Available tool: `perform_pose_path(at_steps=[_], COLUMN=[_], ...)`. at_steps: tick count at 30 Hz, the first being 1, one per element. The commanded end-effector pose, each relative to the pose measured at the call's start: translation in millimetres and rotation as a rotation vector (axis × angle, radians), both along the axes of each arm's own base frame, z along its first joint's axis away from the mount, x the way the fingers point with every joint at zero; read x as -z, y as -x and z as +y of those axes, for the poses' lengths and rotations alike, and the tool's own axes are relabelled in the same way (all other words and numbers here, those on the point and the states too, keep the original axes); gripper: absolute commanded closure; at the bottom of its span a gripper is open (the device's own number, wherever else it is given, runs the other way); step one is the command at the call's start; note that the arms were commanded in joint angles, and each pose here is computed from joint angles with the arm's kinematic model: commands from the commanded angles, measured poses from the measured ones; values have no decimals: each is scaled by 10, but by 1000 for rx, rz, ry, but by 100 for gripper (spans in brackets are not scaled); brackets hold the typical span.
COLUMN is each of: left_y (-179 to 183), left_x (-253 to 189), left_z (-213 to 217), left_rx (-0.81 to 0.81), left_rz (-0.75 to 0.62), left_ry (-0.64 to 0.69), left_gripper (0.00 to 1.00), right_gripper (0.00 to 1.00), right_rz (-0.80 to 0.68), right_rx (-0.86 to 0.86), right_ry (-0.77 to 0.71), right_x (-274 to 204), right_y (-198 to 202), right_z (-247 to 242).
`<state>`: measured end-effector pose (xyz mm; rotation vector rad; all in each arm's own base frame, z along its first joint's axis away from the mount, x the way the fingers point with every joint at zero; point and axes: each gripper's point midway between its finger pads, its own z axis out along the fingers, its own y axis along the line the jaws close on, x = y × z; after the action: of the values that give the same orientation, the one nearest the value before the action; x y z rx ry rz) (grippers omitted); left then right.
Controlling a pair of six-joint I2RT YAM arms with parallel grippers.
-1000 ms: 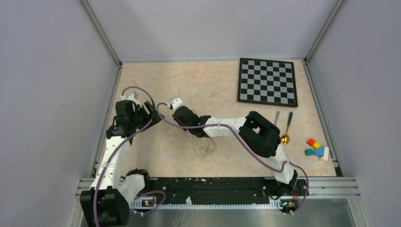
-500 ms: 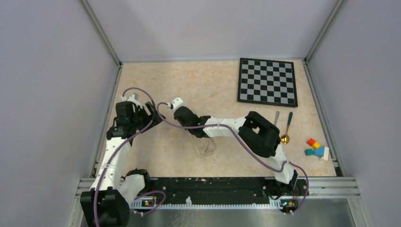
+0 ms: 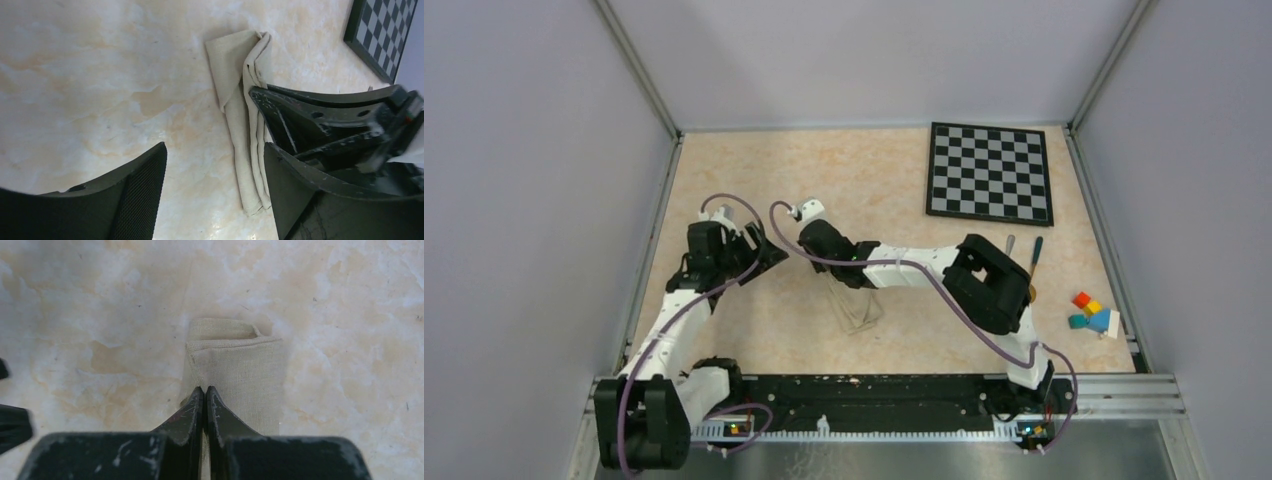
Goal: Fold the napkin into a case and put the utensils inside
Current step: Pick up the top corner of the smaller rectangle folded napkin from the center of the board, then stuff the top corner of the smaller-rectangle-folded napkin into the folded napkin.
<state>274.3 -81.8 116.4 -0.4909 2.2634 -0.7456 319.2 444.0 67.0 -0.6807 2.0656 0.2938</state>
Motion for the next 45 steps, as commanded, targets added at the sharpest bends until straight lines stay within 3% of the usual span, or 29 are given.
perform_pose_path(at_steps=[1, 5, 12, 18, 31, 38, 45], left_y=[-241, -343, -538, -648, -797, -847, -803], left_x=[-62, 58, 69, 263, 443, 522, 580], left_z=[-214, -373, -647, -790, -882, -948, -1017], left_rx=[41, 81, 187, 271, 300, 327, 345], left_rz=[-79, -92, -238, -255, -281, -273, -265], left_ry=[-31, -84, -252, -323, -586, -616, -614], left_gripper=[25, 27, 48, 54, 59, 62, 56], right_gripper=[100, 100, 100, 100, 100, 100, 100], right_rz=[59, 109, 164, 187, 203, 207, 214], right_rx=[63, 93, 141, 150, 147, 145, 144], right_ry=[-210, -265, -310, -335, -360, -373, -379], right_x=[-501, -546, -519, -517, -522, -535, -523], right_y=[-34, -43, -107, -129, -138, -132, -145], right_z=[-32, -114, -227, -261, -282, -279, -289])
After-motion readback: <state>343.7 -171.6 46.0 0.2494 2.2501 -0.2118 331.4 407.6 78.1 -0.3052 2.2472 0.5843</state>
